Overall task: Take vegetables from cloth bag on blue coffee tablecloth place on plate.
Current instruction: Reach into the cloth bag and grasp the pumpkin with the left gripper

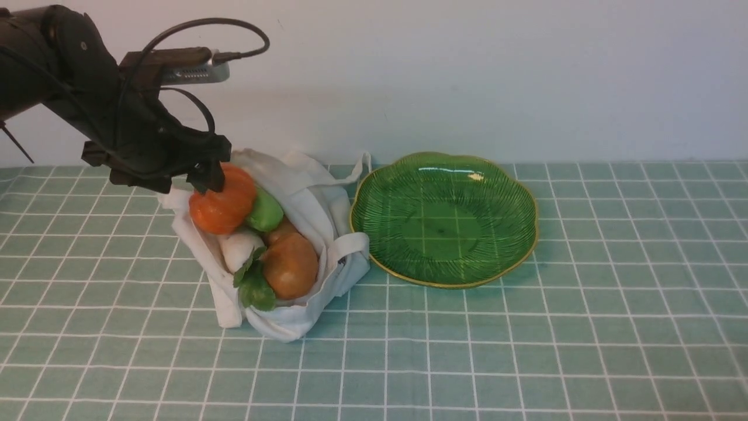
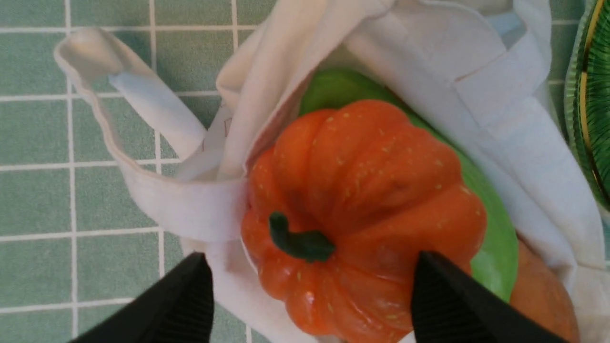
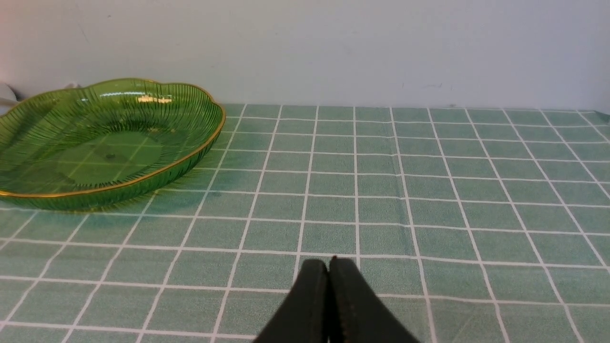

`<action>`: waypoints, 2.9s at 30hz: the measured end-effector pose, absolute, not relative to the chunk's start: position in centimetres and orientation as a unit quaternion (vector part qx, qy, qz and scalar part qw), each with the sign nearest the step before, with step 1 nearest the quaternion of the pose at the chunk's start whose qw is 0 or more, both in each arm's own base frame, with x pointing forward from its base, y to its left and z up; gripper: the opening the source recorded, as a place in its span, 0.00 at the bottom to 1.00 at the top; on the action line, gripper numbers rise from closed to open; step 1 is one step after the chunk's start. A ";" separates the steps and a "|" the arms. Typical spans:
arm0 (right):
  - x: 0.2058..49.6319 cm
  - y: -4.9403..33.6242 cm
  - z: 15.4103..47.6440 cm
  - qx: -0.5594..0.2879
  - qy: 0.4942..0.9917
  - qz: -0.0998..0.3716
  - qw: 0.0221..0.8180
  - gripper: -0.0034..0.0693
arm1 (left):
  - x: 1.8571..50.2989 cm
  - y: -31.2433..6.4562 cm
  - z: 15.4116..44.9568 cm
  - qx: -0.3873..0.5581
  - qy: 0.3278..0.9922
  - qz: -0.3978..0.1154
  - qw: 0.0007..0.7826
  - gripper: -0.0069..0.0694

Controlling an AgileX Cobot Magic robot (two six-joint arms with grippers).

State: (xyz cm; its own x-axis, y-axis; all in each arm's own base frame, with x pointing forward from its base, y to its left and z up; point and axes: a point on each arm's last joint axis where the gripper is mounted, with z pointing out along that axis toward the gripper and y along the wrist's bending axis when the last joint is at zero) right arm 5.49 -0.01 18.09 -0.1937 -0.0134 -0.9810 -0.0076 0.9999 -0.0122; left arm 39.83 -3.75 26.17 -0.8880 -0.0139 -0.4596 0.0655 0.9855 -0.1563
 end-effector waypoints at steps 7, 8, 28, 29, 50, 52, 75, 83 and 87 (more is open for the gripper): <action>5.5 0.0 18.1 -0.007 0.773 -0.002 0.635 0.03 | 41.0 -3.7 24.8 0.009 0.967 -0.083 0.242 0.66; 5.5 0.0 18.1 -0.007 0.773 -0.002 0.635 0.03 | 41.1 -3.7 24.7 0.009 0.966 -0.082 0.243 0.63; 5.5 0.0 18.1 -0.007 0.773 -0.002 0.635 0.03 | 41.1 -4.7 24.4 0.035 0.964 -0.115 0.235 0.08; 5.5 0.0 18.1 -0.007 0.773 -0.002 0.635 0.03 | 41.0 -4.7 24.5 0.037 0.964 -0.117 0.236 0.08; 5.5 0.0 18.1 -0.007 0.773 -0.002 0.635 0.03 | 36.6 -4.1 31.0 0.031 0.966 -0.093 0.239 0.48; 5.5 0.0 18.1 -0.007 0.773 -0.002 0.635 0.03 | 37.0 -4.2 30.5 0.015 0.967 -0.097 0.234 0.62; 5.5 0.0 18.1 -0.007 0.773 -0.002 0.635 0.03 | 42.3 -4.2 23.0 -0.004 0.961 -0.087 0.263 0.99; 5.5 0.0 18.1 -0.007 0.773 -0.002 0.635 0.03 | 42.4 -4.2 22.2 -0.004 0.964 -0.086 0.250 0.88; 5.5 0.0 18.1 -0.007 0.773 -0.002 0.635 0.03 | 42.2 -4.3 22.1 -0.003 0.968 -0.087 0.237 0.87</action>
